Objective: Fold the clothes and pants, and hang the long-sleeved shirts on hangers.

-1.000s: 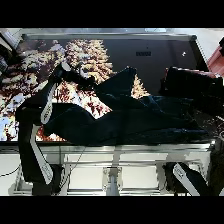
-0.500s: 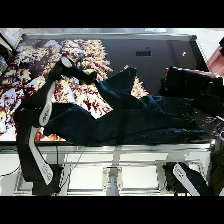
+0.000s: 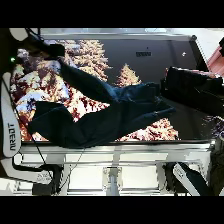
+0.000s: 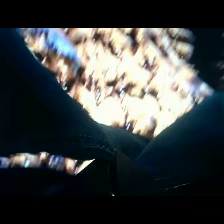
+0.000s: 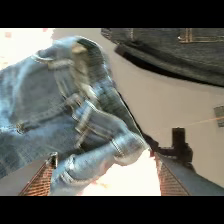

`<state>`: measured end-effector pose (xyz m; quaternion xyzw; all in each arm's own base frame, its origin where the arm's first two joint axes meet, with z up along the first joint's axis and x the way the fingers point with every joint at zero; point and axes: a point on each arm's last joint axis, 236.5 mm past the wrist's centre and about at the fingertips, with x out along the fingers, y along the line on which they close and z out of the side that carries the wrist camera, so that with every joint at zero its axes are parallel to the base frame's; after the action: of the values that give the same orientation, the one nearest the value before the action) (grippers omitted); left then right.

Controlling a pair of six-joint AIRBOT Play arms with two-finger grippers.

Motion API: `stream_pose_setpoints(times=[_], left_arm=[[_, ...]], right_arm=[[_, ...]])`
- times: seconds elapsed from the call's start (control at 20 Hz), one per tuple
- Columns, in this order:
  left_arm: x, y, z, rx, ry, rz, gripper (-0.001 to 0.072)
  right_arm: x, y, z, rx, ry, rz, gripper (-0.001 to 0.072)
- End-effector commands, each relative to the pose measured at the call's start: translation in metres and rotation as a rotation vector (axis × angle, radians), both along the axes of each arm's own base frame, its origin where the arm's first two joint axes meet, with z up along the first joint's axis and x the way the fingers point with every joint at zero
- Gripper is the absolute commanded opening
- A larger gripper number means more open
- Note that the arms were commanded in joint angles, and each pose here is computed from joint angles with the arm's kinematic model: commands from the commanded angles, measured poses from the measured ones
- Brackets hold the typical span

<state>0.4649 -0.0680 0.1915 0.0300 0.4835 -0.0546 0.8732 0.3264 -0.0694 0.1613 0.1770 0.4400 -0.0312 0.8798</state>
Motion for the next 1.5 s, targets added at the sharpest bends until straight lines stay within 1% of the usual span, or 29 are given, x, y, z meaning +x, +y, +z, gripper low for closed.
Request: stream_pose_setpoints(times=[0.0, 0.1, 0.2, 0.25, 0.3, 0.35, 0.4, 0.5, 0.65, 0.75, 0.85, 0.95, 1.05, 1.1, 1.2, 1.25, 1.35, 1.4, 1.45], left_arm=[[-0.059, 0.021, -0.041, 0.106, 0.271, 0.015, 0.003], [-0.071, 0.022, -0.08, 0.134, 0.389, -0.017, 0.0035], [-0.085, 0.028, -0.114, 0.149, 0.497, -0.012, 0.0039], [-0.094, 0.031, -0.128, 0.158, 0.554, -0.02, 0.0059], [-0.104, 0.033, -0.14, 0.17, 0.607, -0.043, 0.0217], [-0.116, 0.033, -0.146, 0.176, 0.661, -0.073, 0.0415], [-0.125, 0.032, -0.148, 0.174, 0.697, -0.096, 0.0543], [-0.123, 0.031, -0.14, 0.162, 0.656, -0.106, 0.0551], [-0.117, 0.049, -0.111, 0.142, 0.531, -0.064, 0.0551], [-0.118, 0.08, -0.086, 0.121, 0.447, 0.015, 0.0551], [-0.121, 0.123, -0.065, 0.092, 0.362, 0.146, 0.055], [-0.127, 0.158, -0.059, -0.003, 0.326, 0.283, 0.0551], [-0.13, 0.182, -0.068, -0.129, 0.306, 0.372, 0.0551], [-0.136, 0.197, -0.08, -0.17, 0.315, 0.418, 0.0551], [-0.162, 0.222, -0.116, -0.263, 0.401, 0.53, 0.0551], [-0.174, 0.227, -0.137, -0.335, 0.442, 0.574, 0.0551], [-0.186, 0.226, -0.176, -0.504, 0.471, 0.598, 0.0551], [-0.186, 0.225, -0.192, -0.576, 0.448, 0.587, 0.055], [-0.187, 0.228, -0.205, -0.612, 0.418, 0.579, 0.0543]], right_arm=[[-0.004, 0.009, -0.002, 0.03, 0.018, 0.02, 0.0688], [-0.007, 0.01, -0.004, 0.033, 0.034, 0.029, 0.0688], [-0.009, 0.012, -0.005, 0.036, 0.042, 0.034, 0.0688], [-0.01, 0.012, -0.006, 0.037, 0.048, 0.037, 0.0688], [-0.011, 0.013, -0.006, 0.037, 0.052, 0.041, 0.0688], [-0.011, 0.013, -0.006, 0.034, 0.051, 0.045, 0.0689], [-0.011, 0.013, -0.006, 0.029, 0.05, 0.051, 0.0688], [-0.011, 0.013, -0.006, 0.025, 0.049, 0.055, 0.0688], [-0.01, 0.012, -0.006, 0.02, 0.047, 0.056, 0.0688], [-0.011, 0.009, -0.007, 0.009, 0.053, 0.052, 0.0689], [-0.012, 0.006, -0.008, -0.003, 0.059, 0.047, 0.0688], [-0.012, 0.006, -0.008, -0.003, 0.059, 0.047, 0.0688], [-0.012, 0.006, -0.008, -0.003, 0.059, 0.046, 0.0688], [-0.012, 0.006, -0.008, -0.002, 0.059, 0.046, 0.0688], [-0.012, 0.006, -0.008, -0.001, 0.059, 0.045, 0.0688], [-0.012, 0.006, -0.008, 0.0, 0.059, 0.044, 0.0688], [-0.012, 0.006, -0.008, 0.005, 0.06, 0.038, 0.0688], [-0.012, 0.008, -0.008, 0.012, 0.058, 0.04, 0.0688], [-0.012, 0.009, -0.007, 0.019, 0.057, 0.035, 0.0688]])
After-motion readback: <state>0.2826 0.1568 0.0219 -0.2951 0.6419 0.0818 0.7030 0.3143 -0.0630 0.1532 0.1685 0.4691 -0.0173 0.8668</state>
